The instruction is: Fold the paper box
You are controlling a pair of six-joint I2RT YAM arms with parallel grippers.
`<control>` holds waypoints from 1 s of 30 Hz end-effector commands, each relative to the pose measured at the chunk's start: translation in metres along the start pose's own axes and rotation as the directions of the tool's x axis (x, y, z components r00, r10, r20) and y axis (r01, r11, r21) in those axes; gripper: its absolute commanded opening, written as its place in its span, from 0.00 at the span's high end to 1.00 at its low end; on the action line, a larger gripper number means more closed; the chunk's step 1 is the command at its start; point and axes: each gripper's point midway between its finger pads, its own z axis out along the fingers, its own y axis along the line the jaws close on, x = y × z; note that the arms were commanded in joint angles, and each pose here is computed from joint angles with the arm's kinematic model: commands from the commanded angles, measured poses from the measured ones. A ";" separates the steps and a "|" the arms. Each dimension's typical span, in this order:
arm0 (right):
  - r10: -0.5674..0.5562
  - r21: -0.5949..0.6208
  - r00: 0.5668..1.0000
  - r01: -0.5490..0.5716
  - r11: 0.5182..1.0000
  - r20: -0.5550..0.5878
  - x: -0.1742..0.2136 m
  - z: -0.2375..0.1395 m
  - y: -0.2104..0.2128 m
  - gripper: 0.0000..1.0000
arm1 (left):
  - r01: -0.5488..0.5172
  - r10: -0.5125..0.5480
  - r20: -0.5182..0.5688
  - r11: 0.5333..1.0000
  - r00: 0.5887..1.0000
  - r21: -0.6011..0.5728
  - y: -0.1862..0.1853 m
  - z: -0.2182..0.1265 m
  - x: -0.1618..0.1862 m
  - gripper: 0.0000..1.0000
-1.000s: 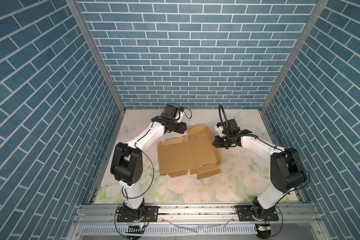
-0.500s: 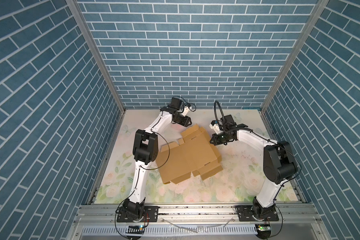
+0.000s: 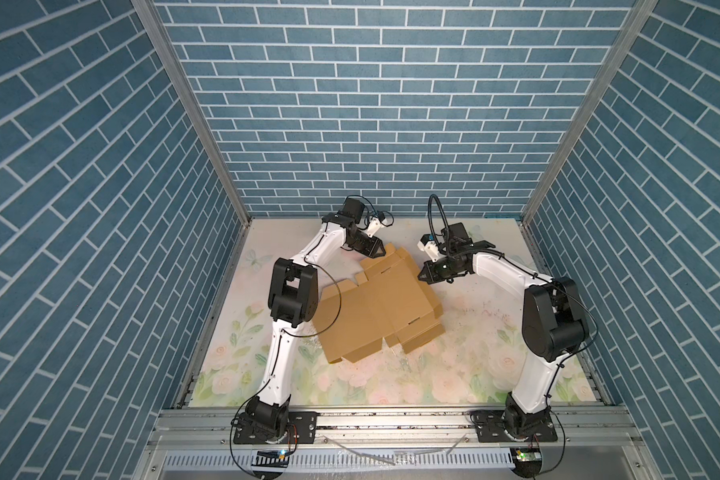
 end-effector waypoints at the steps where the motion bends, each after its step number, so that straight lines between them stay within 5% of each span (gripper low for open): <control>1: -0.063 -0.018 0.998 0.063 0.998 0.025 -0.015 -0.009 0.006 1.00 | 0.024 -0.023 -0.040 0.999 0.999 0.037 -0.002 0.011 0.015 0.64; 12: -0.073 -0.022 0.997 0.074 0.997 0.037 -0.019 -0.015 0.010 0.98 | 0.048 -0.048 0.000 0.999 0.999 -0.014 0.008 0.004 0.009 0.86; 25: -0.019 0.139 0.992 0.002 0.990 0.121 -0.029 -0.041 -0.017 0.69 | 0.212 -0.187 0.170 0.966 0.968 -0.145 0.050 -0.025 0.000 0.98; 26: -0.007 0.165 0.990 -0.016 0.986 0.143 -0.030 -0.046 -0.022 0.62 | 0.229 -0.199 0.191 0.962 0.961 -0.150 0.053 -0.030 0.000 0.98; 28: 0.016 0.218 0.981 -0.060 0.974 0.195 -0.033 -0.059 -0.032 0.03 | 0.261 -0.224 0.220 0.952 0.949 -0.159 0.058 -0.036 0.004 0.98; 30: 0.043 0.260 0.964 -0.113 0.959 0.261 -0.037 -0.075 -0.041 0.01 | 0.305 -0.255 0.257 0.936 0.932 -0.177 0.064 -0.042 0.009 0.98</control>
